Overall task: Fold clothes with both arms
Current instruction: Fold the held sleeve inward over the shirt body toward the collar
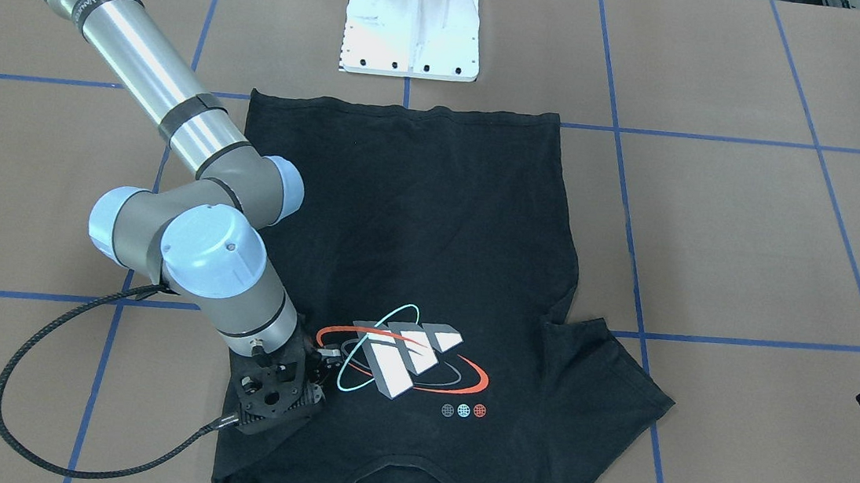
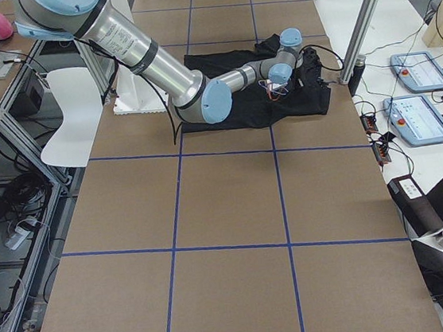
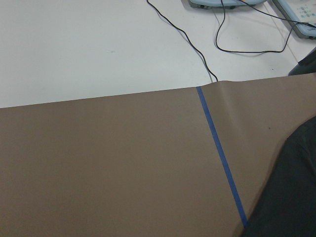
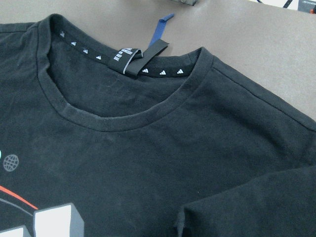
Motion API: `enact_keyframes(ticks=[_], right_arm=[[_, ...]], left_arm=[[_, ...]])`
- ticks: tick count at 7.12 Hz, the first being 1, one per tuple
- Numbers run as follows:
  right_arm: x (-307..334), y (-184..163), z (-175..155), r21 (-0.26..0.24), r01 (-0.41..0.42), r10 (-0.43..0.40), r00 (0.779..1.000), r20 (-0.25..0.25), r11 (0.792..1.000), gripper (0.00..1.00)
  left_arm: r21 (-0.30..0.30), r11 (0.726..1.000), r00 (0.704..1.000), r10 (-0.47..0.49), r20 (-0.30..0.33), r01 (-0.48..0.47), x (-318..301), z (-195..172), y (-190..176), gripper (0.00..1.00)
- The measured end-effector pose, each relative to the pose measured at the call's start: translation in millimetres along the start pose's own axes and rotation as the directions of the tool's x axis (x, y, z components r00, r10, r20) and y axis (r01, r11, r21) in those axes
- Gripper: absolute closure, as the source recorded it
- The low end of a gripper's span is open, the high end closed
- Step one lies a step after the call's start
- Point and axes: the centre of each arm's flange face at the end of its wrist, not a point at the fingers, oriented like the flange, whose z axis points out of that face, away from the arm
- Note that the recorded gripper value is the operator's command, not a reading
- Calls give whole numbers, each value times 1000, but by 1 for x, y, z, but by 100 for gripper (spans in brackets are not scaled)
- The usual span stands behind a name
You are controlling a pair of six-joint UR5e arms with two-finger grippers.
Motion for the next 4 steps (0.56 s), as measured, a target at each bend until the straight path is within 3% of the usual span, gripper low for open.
enact_keyframes(ticks=[4], right_arm=[[-22,-4,12,24,12,-11,999,-48,1000,100]], left_arm=[[3,1000,1000,1,0,-1,0,-1,1,1]])
